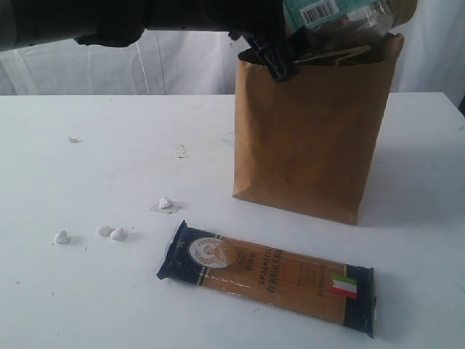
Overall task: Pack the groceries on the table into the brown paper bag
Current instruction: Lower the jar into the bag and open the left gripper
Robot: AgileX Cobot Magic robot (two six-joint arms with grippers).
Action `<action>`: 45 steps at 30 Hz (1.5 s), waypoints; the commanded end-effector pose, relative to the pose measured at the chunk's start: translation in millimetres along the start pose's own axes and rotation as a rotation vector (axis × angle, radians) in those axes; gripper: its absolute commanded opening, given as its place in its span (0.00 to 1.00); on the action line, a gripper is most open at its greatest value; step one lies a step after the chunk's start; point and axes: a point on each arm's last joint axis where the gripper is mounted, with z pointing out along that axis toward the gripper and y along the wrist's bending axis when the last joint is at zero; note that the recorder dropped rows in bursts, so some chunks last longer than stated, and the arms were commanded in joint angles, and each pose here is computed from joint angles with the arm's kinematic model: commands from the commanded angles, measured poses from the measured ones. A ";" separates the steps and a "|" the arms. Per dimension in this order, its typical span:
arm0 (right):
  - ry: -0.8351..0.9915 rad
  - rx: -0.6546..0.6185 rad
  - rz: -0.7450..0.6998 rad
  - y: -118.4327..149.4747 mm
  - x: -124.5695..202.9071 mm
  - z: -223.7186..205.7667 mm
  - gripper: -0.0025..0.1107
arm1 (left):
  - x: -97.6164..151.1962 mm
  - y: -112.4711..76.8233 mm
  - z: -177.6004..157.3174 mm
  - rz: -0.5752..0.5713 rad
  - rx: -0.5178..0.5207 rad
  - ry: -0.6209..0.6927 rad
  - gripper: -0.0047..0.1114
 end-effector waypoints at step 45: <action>-0.004 0.004 0.015 -0.3 0.3 -0.1 0.02 | 0.9 -8.3 8.0 -0.172 0.056 -0.016 0.95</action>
